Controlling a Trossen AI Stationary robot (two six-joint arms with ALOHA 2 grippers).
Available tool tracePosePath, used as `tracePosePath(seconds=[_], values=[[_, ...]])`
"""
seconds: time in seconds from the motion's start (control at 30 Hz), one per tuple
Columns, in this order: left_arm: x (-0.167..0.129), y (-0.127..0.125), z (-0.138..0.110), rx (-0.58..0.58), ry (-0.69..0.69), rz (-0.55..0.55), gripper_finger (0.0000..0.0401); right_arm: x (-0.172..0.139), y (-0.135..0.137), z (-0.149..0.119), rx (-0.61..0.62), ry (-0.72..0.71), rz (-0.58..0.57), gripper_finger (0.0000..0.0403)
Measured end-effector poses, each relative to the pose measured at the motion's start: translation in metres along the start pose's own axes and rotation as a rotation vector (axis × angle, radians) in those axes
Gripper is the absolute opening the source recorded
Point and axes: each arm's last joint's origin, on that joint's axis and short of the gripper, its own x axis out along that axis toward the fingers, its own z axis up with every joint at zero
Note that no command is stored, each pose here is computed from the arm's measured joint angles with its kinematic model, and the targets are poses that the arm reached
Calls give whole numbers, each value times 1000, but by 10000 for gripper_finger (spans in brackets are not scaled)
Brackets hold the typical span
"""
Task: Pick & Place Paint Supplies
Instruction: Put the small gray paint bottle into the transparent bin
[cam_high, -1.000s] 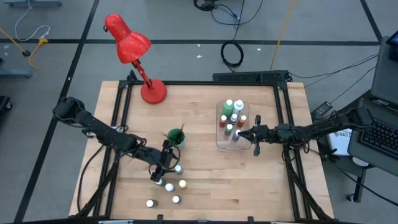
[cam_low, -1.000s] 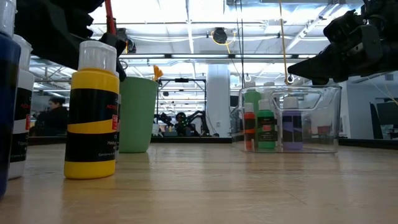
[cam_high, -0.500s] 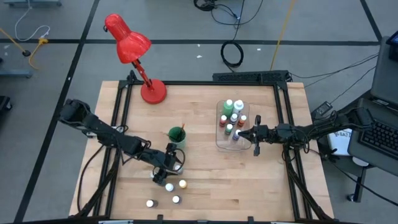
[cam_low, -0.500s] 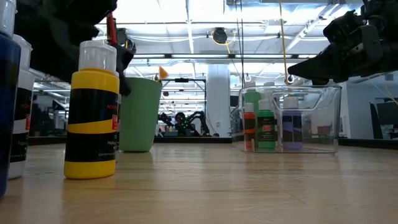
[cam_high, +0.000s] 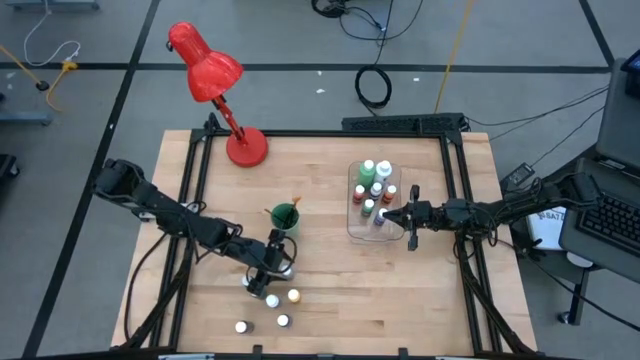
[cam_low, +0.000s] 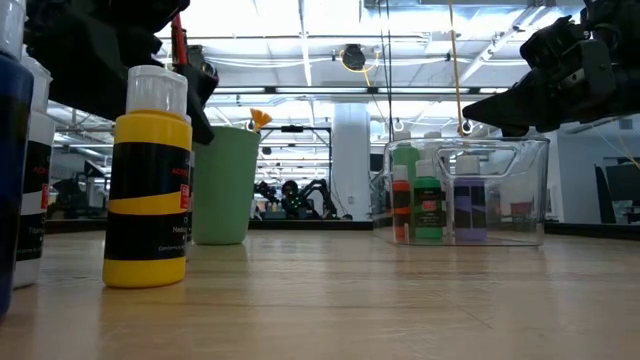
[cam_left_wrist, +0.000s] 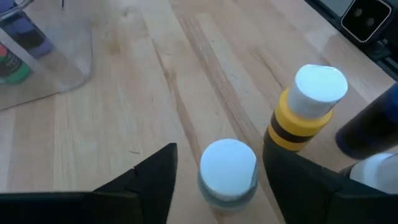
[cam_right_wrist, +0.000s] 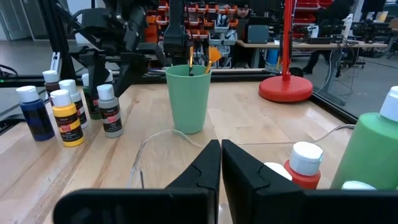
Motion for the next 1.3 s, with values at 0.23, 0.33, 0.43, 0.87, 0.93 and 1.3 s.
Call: tracePosePath(seconds=[0.23,0.33,0.43,0.87,0.93,1.3], values=[[0,0,0,-16,-4,-13,113,0,0,0,0,0,0,9],[0,1,1,-14,-7,-28,97,0,0,0,0,0,0,9],[-1,3,13,-22,-22,-41,97,0,0,0,0,0,0,9],[-82,42,189,142,-393,150,97,0,0,1,-2,-11,-2,9],[-88,62,204,121,-442,199,97,0,0,2,-14,-23,-4,9],[28,169,146,-106,-171,250,97,-1,2,11,-139,-117,2,9]])
